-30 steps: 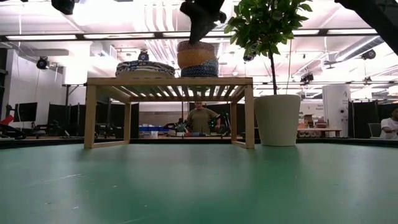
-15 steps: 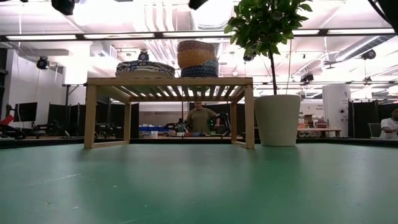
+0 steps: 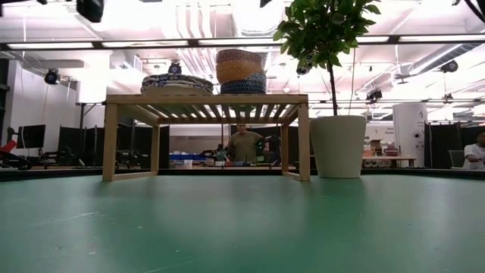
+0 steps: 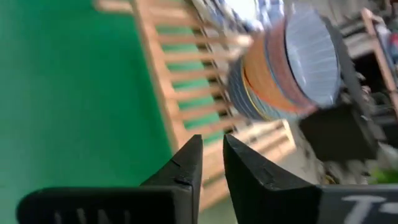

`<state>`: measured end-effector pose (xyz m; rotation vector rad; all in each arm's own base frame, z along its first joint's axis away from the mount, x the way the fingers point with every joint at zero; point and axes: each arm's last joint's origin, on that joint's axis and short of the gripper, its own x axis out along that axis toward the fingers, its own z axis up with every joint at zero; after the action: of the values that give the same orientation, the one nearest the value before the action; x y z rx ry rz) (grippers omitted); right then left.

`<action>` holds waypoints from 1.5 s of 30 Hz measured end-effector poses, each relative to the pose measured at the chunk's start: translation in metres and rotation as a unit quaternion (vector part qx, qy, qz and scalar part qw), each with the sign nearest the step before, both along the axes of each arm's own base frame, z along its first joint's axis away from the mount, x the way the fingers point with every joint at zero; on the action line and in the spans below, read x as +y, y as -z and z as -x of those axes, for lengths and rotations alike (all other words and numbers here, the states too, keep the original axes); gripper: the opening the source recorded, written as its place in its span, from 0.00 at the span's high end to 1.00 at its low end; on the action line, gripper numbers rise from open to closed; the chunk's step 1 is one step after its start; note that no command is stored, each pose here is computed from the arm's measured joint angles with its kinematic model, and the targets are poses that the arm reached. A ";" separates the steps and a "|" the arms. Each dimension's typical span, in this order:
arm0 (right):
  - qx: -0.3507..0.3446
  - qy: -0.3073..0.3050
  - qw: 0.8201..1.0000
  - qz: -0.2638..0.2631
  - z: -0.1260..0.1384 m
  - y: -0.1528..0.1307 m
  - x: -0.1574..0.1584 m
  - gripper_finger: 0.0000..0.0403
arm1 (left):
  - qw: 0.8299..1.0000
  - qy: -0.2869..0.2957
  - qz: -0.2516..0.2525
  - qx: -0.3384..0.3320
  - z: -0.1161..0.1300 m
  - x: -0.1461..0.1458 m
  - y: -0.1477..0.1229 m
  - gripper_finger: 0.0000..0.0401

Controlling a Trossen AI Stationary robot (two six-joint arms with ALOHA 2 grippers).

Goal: Place and stack bowls onto a shelf
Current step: Adjust the stacked bowls on the shelf

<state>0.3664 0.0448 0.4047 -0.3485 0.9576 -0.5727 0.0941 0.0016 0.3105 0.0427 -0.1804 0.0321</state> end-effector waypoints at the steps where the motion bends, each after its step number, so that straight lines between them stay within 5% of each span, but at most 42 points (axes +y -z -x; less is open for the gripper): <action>1: 0.008 0.007 1.000 0.005 0.003 0.004 -0.001 0.87 | 1.000 0.000 0.000 0.004 -0.006 0.000 -0.001 1.00; 9: -0.043 0.035 0.997 0.052 0.053 0.028 -0.013 0.97 | 0.993 -0.083 -0.004 0.078 -0.058 0.006 -0.001 1.00; 15: -0.158 0.004 0.985 0.072 0.070 0.049 -0.027 0.98 | 0.962 -0.193 -0.073 0.181 -0.093 0.020 -0.017 1.00; 24: -0.237 0.005 0.964 0.124 0.071 0.098 -0.067 0.98 | 0.921 -0.160 -0.120 0.335 -0.140 0.070 -0.031 1.00; 29: -0.276 -0.007 0.955 0.108 0.067 0.105 -0.096 0.98 | 0.903 -0.187 -0.116 0.369 -0.161 0.104 -0.026 1.00; 45: -0.237 0.037 0.964 0.111 0.036 0.132 -0.142 0.98 | 0.887 -0.211 -0.097 0.399 -0.184 0.137 -0.019 1.00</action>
<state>0.3303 -0.0971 0.2729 -0.3548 0.4460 -0.7932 0.2785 0.1390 0.3296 0.2899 0.6607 0.4274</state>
